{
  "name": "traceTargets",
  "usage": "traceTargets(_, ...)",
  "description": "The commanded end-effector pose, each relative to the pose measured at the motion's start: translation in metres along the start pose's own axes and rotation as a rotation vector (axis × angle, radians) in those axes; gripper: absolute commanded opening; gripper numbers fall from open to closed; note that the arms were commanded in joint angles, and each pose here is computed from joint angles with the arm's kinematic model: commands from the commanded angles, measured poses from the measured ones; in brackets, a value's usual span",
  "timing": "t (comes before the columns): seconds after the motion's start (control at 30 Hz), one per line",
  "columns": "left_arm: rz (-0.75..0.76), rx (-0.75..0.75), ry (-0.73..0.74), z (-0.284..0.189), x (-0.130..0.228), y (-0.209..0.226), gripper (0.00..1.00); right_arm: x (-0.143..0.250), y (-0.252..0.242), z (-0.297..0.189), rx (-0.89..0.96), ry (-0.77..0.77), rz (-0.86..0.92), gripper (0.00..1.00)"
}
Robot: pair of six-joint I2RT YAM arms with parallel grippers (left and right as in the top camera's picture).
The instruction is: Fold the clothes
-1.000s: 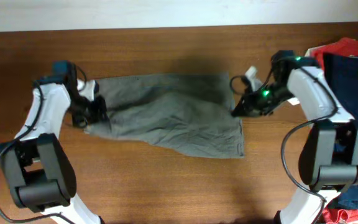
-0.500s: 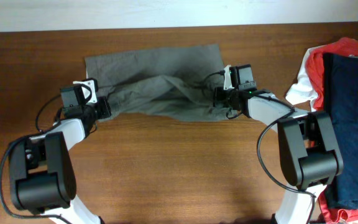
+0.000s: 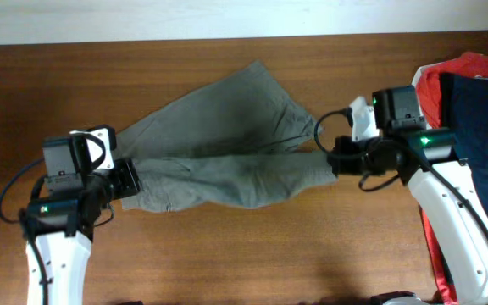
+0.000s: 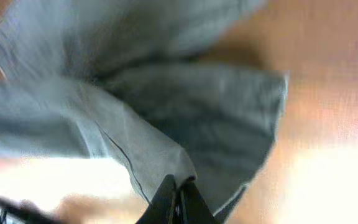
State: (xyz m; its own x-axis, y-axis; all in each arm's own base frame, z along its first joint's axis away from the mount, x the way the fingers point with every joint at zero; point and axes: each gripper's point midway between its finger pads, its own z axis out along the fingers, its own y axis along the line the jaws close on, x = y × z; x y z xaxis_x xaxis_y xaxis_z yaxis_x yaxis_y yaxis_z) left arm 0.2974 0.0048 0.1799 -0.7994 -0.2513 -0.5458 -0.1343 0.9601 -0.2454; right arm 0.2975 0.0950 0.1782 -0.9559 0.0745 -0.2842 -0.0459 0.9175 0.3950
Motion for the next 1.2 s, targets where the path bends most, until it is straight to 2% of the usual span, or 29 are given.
traceTargets(0.0,-0.045,-0.092,0.148,0.031,0.027,0.023,0.01,0.026,-0.013,0.011,0.033,0.086,0.013,0.04)
traceTargets(0.1,-0.103,-0.139,0.445,0.075,0.092,0.041,0.01,0.072,-0.039,0.055,0.054,0.196,0.06,0.04)
traceTargets(0.13,-0.11,-0.145,0.487,0.089,0.104,0.046,0.01,0.074,-0.044,0.067,0.053,0.18,0.077,0.04)
traceTargets(0.23,-0.135,-0.153,0.493,0.144,0.113,0.059,0.01,0.069,-0.064,0.119,0.047,0.107,0.127,0.04)
traceTargets(0.33,-0.149,-0.251,0.37,0.184,0.094,0.083,0.01,0.042,-0.077,0.168,0.03,0.039,0.133,0.04)
traceTargets(0.4,-0.132,-0.251,0.249,0.212,0.071,0.09,0.01,0.019,-0.083,0.195,0.008,-0.046,0.115,0.04)
traceTargets(0.53,-0.103,-0.191,-0.003,0.236,0.014,0.084,0.01,-0.048,-0.066,0.188,-0.062,-0.285,0.028,0.04)
traceTargets(0.63,-0.092,-0.16,-0.021,0.215,-0.003,0.073,0.01,-0.067,-0.042,0.166,-0.133,-0.286,0.007,0.04)
traceTargets(0.7,-0.072,-0.138,-0.131,0.167,-0.04,0.057,0.01,-0.081,-0.026,0.132,-0.148,-0.344,-0.018,0.04)
traceTargets(0.77,-0.061,-0.106,-0.201,0.119,-0.059,0.041,0.01,-0.079,-0.014,0.099,-0.156,-0.373,-0.03,0.04)
traceTargets(0.83,-0.067,-0.063,-0.124,0.068,-0.031,0.025,0.01,-0.048,-0.006,0.063,-0.138,-0.315,-0.017,0.04)
traceTargets(0.93,-0.077,-0.074,-0.063,0.034,-0.004,0.022,0.02,0.0,-0.007,0.037,-0.096,-0.206,-0.019,0.08)
traceTargets(1.0,-0.096,-0.096,0.051,0.034,0.025,0.026,0.05,0.029,-0.013,0.037,-0.067,-0.102,0.001,0.12)
traceTargets(1.03,-0.114,-0.118,0.163,0.038,0.05,0.03,0.08,0.05,-0.029,0.043,0.013,-0.014,0.035,0.15)
traceTargets(1.1,-0.129,-0.135,0.258,0.043,0.069,0.034,0.08,0.079,-0.05,0.045,0.121,0.109,0.083,0.16)
traceTargets(1.13,-0.146,-0.155,0.365,0.045,0.091,0.038,0.08,0.085,-0.056,0.045,0.149,0.136,0.091,0.17)
traceTargets(1.17,-0.152,-0.163,0.411,0.045,0.1,0.039,0.08,0.086,-0.056,0.046,0.151,0.142,0.093,0.17)
